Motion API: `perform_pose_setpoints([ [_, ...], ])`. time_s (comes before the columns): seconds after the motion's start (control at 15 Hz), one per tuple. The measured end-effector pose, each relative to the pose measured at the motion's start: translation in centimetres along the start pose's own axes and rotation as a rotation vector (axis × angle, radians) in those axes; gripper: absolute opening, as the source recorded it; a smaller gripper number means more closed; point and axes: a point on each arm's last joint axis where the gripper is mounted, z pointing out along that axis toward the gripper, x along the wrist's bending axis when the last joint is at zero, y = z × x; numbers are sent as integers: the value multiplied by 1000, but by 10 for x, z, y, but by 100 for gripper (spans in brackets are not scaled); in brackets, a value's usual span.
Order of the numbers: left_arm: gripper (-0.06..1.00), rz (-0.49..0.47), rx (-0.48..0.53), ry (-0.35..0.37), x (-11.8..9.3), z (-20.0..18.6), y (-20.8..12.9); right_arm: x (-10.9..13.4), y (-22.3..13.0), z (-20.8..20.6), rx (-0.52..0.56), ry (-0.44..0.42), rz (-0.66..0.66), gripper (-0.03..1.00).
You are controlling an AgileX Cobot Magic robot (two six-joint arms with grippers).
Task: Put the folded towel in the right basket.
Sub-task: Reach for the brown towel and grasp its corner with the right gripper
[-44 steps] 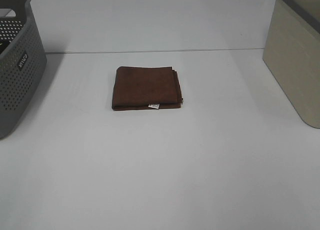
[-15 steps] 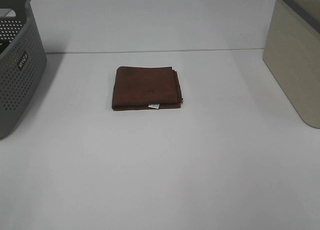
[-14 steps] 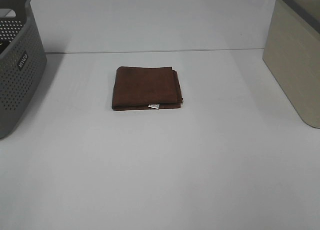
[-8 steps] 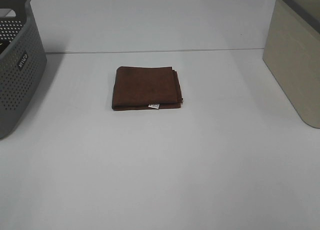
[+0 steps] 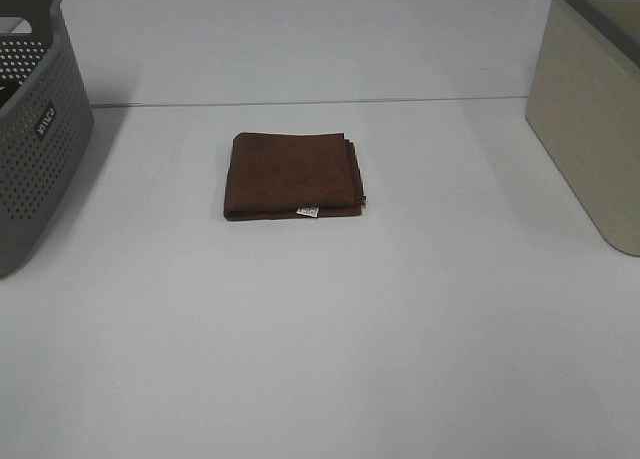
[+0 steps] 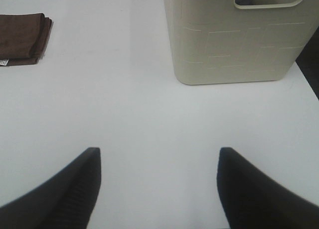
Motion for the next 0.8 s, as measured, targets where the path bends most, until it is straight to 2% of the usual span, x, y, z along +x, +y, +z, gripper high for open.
perform_pose_setpoints([
  [0.6, 97, 0, 0, 0, 0, 0, 0, 0, 0, 0, 1, 0, 0, 64],
  [0.73, 97, 0, 0, 0, 0, 0, 0, 0, 10, 3, -3, -1, 1, 64],
  [0.8, 97, 0, 0, 0, 0, 0, 0, 0, 28, 7, -19, -2, 2, 64],
])
